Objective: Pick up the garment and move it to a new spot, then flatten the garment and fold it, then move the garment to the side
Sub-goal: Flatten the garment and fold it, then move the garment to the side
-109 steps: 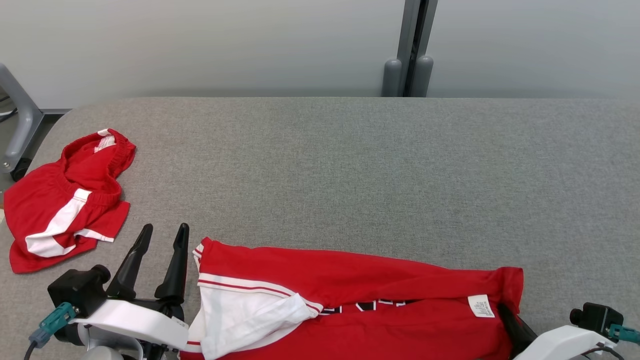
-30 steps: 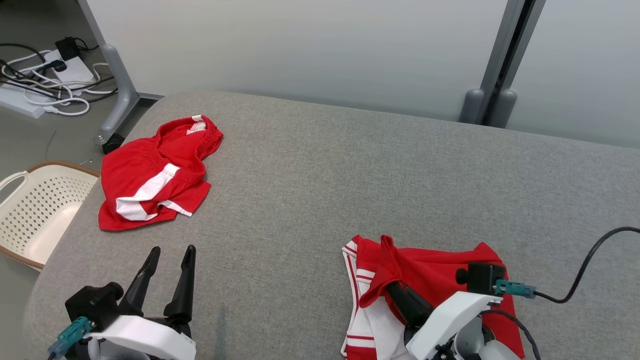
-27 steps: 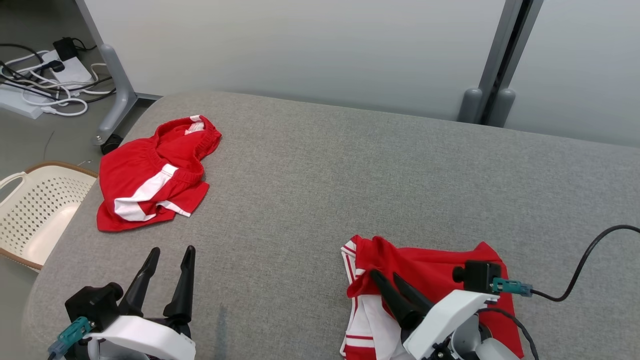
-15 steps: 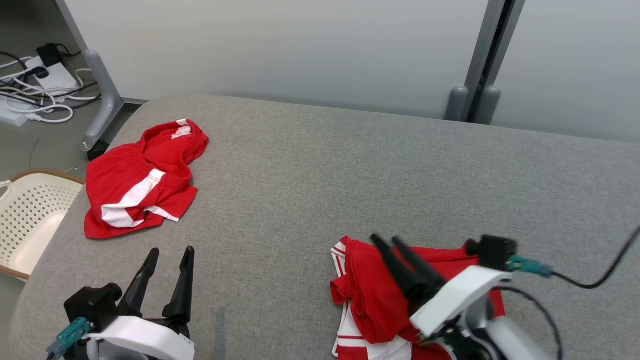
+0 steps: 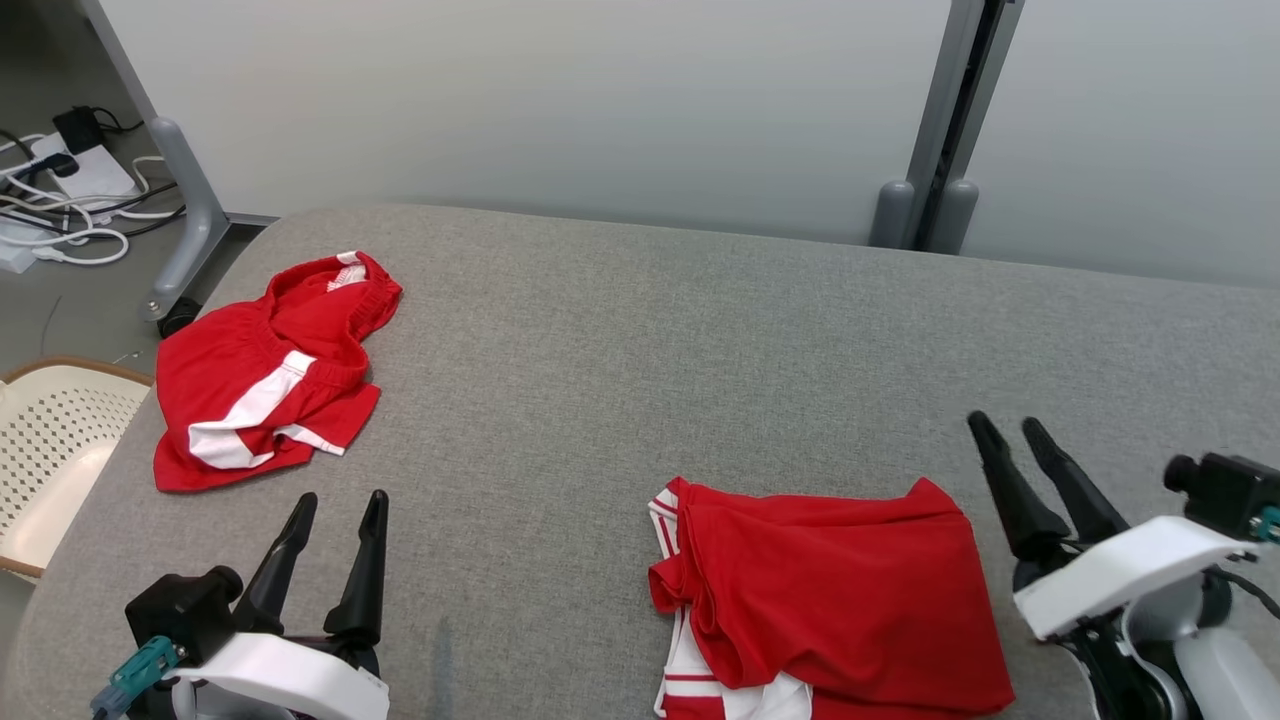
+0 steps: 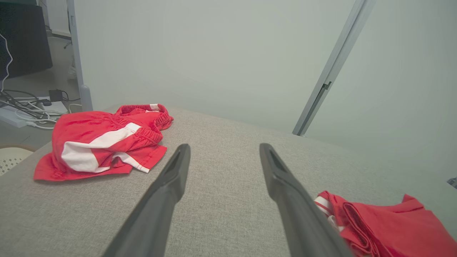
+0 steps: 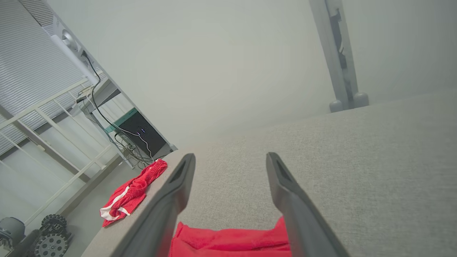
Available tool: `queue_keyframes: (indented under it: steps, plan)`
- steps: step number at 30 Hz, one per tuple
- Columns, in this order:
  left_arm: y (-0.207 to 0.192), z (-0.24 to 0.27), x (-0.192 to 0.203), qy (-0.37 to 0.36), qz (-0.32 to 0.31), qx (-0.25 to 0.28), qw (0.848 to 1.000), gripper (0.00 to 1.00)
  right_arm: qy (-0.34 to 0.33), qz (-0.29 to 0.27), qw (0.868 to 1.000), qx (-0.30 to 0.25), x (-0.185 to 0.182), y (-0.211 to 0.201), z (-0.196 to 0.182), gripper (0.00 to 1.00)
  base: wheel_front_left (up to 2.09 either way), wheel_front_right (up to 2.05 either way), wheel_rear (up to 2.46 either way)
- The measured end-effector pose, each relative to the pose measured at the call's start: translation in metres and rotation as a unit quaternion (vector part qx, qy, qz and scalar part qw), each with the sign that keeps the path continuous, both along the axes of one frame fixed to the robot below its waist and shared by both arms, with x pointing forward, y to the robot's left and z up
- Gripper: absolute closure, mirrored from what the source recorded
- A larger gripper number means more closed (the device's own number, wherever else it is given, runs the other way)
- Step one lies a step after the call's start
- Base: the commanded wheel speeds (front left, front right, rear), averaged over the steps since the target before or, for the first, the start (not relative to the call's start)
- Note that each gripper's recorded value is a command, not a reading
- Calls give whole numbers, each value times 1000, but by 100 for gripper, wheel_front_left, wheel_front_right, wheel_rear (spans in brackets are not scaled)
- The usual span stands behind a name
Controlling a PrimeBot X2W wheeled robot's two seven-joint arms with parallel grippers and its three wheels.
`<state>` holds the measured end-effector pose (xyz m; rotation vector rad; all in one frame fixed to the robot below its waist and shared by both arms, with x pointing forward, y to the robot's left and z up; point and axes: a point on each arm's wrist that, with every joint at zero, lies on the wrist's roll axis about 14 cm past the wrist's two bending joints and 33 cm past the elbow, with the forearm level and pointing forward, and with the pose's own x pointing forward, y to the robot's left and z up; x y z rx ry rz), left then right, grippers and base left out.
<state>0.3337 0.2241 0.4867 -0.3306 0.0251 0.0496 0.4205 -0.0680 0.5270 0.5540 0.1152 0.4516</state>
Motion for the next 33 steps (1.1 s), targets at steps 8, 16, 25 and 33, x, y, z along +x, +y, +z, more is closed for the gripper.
queue_keyframes:
  steps: [8, 16, 25, 33]
  plan:
    - [-2, -2, 3, 4, -3, 2, 1000, 0, 76, -37, 996, -24, -6, -31, -38, 0, 0, 0, 0]
    - [-3, -9, 6, 14, -8, 2, 1000, 0, 204, -1, 978, -39, -16, -26, -87, 0, 0, 0, 0]
    - [1, -12, 2, 19, 1, 2, 1000, 0, 326, 38, 944, -42, -41, -22, -132, 0, 0, 0, 0]
    - [1, -13, 2, 19, 1, 1, 1000, 0, 376, 73, 924, -17, -53, -7, -139, 0, 0, 0, 0]
